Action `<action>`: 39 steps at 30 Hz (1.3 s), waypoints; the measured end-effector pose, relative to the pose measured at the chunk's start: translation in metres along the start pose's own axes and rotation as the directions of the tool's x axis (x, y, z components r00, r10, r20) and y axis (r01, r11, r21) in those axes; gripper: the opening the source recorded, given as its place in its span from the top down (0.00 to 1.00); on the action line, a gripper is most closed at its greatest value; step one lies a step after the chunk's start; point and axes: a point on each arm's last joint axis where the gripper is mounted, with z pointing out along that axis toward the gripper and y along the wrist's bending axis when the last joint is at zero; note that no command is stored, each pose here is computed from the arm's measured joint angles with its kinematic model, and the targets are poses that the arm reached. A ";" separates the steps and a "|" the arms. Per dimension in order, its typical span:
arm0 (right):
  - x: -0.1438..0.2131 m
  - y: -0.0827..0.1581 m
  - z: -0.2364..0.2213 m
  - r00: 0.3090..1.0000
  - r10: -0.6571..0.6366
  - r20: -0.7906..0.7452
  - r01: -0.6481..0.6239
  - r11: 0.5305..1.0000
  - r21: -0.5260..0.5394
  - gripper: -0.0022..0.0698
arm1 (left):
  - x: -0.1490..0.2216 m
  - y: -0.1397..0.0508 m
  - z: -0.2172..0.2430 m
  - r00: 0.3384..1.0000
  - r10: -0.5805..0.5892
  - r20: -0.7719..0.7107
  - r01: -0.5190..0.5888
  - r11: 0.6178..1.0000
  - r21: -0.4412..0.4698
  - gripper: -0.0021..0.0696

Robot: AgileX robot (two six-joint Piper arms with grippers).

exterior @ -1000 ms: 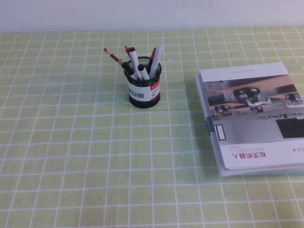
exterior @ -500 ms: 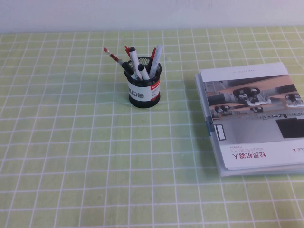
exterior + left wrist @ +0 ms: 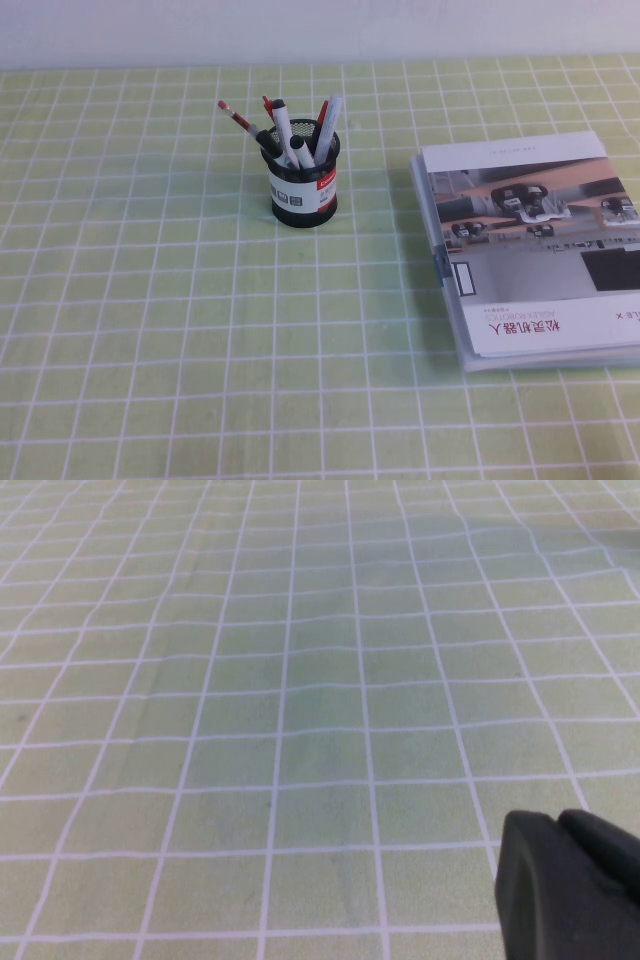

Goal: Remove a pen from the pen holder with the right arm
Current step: 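Take a marker out of the pen holder and lay it on the table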

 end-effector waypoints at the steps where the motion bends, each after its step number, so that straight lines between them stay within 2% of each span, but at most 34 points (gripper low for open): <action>1: 0.000 0.000 0.000 1.000 0.000 0.000 0.000 1.000 0.000 0.99 | 0.000 0.000 0.000 1.000 0.000 0.000 0.000 1.000 0.000 0.98; 10: 0.000 0.000 0.000 1.000 0.002 0.000 -0.002 1.000 -0.001 0.99 | 0.000 0.000 0.000 1.000 0.000 0.000 0.000 1.000 0.000 0.98; 14: -0.005 0.004 0.000 0.989 0.135 0.054 -0.133 0.990 -0.048 0.99 | 0.000 0.000 0.000 1.000 0.000 0.000 0.000 1.000 0.000 0.98; 16: -0.010 0.005 -0.001 0.970 0.225 0.095 -0.219 0.973 -0.077 0.99 | 0.000 0.000 0.000 1.000 0.000 0.000 0.000 1.000 0.000 0.98; 21: -0.023 0.003 -0.003 0.866 0.452 0.214 -0.429 0.891 -0.147 0.99 | 0.000 0.000 0.000 1.000 0.000 0.000 0.000 1.000 0.000 0.98; 28: -0.030 -0.001 -0.005 0.781 0.558 0.280 -0.529 0.830 -0.178 0.99 | 0.000 0.000 0.000 1.000 0.000 0.000 0.000 1.000 0.000 0.98; 33: -0.042 0.008 -0.009 0.807 0.559 0.190 -0.522 0.826 -0.212 0.99 | 0.000 0.000 0.000 1.000 0.000 0.000 0.000 1.000 0.000 0.98; 39: -0.083 0.023 0.000 0.899 0.436 -0.027 -0.433 0.881 -0.192 0.99 | 0.000 0.000 0.000 1.000 0.000 0.000 0.000 1.000 0.000 0.98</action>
